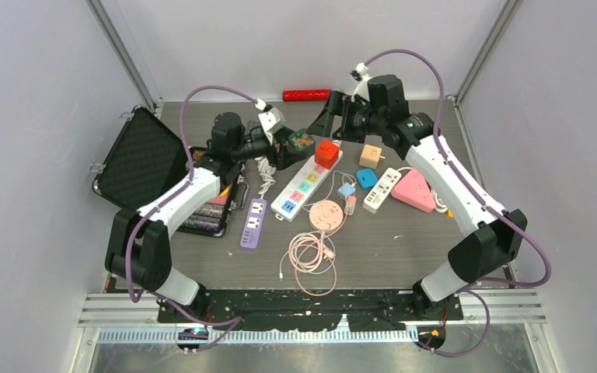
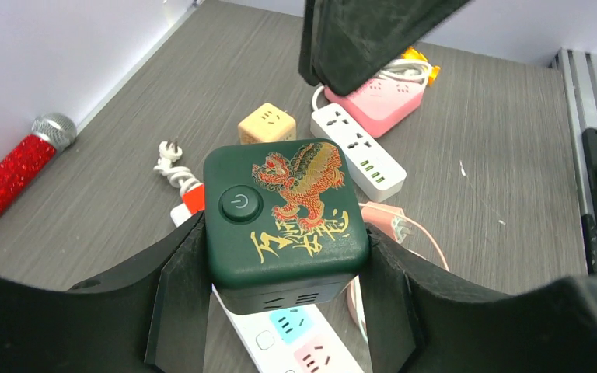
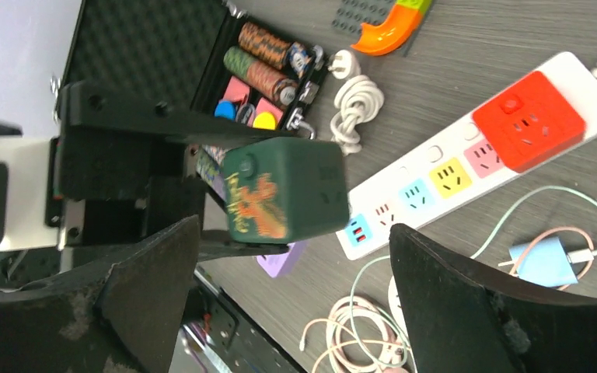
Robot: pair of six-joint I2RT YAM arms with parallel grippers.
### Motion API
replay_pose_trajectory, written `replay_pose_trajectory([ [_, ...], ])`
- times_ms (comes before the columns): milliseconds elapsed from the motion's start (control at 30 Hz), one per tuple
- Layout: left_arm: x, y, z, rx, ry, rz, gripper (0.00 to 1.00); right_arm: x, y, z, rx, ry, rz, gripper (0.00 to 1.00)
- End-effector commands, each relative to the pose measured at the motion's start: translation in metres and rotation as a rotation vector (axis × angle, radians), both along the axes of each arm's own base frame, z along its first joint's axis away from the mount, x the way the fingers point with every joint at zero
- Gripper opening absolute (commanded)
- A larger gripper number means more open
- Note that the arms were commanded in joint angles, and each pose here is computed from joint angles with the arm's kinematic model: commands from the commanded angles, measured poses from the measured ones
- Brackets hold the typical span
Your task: Insert the plug
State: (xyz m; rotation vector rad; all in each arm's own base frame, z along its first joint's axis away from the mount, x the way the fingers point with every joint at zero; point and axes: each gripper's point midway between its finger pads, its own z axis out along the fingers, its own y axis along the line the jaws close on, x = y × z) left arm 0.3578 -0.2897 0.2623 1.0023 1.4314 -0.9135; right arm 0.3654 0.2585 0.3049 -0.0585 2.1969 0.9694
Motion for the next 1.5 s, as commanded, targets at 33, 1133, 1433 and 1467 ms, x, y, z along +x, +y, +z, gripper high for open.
replay_pose_trajectory([
  [33, -0.009, -0.002, 0.037, 0.01, -0.207, -0.089, 0.0, -0.026, 0.019, 0.02, -0.111, -0.124, 0.177, 0.96],
  [1133, -0.002, 0.002, 0.036, 0.112, -0.136, 0.05, 0.15, -0.029, 0.051, -0.036, -0.391, 0.018, 0.194, 0.16],
  [1433, -0.002, 0.013, 0.031, 0.06, -0.088, 0.153, 1.0, -0.011, 0.044, -0.034, -0.403, -0.048, 0.163, 0.05],
  [1467, -0.004, 0.016, 0.031, 0.054, -0.083, 0.169, 1.0, -0.005, 0.041, -0.031, -0.393, -0.07, 0.154, 0.06],
])
